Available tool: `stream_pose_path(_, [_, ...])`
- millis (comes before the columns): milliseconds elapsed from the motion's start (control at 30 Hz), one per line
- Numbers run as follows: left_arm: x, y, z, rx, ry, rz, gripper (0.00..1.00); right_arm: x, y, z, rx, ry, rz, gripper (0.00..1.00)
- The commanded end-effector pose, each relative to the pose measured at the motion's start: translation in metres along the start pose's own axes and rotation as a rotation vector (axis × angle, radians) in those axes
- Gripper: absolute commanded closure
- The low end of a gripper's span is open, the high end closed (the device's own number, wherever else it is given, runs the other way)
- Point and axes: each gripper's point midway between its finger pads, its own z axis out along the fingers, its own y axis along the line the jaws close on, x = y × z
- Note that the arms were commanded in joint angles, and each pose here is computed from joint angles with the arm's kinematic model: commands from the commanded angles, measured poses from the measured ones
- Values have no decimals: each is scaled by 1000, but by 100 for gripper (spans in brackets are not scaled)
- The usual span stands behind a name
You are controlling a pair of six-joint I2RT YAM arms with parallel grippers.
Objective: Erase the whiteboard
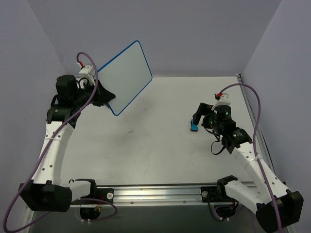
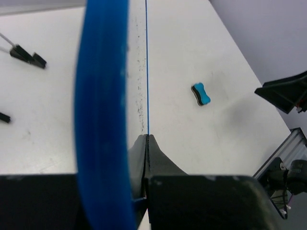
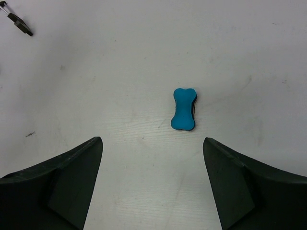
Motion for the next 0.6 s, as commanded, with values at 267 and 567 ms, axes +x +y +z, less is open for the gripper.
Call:
stream_pose_path(267, [-113, 71, -7, 191, -305, 315, 98, -11, 4, 1, -14, -42, -14, 18])
stream_pose_path(567, [-96, 165, 11, 119, -169, 346, 98, -16, 12, -10, -52, -70, -9, 0])
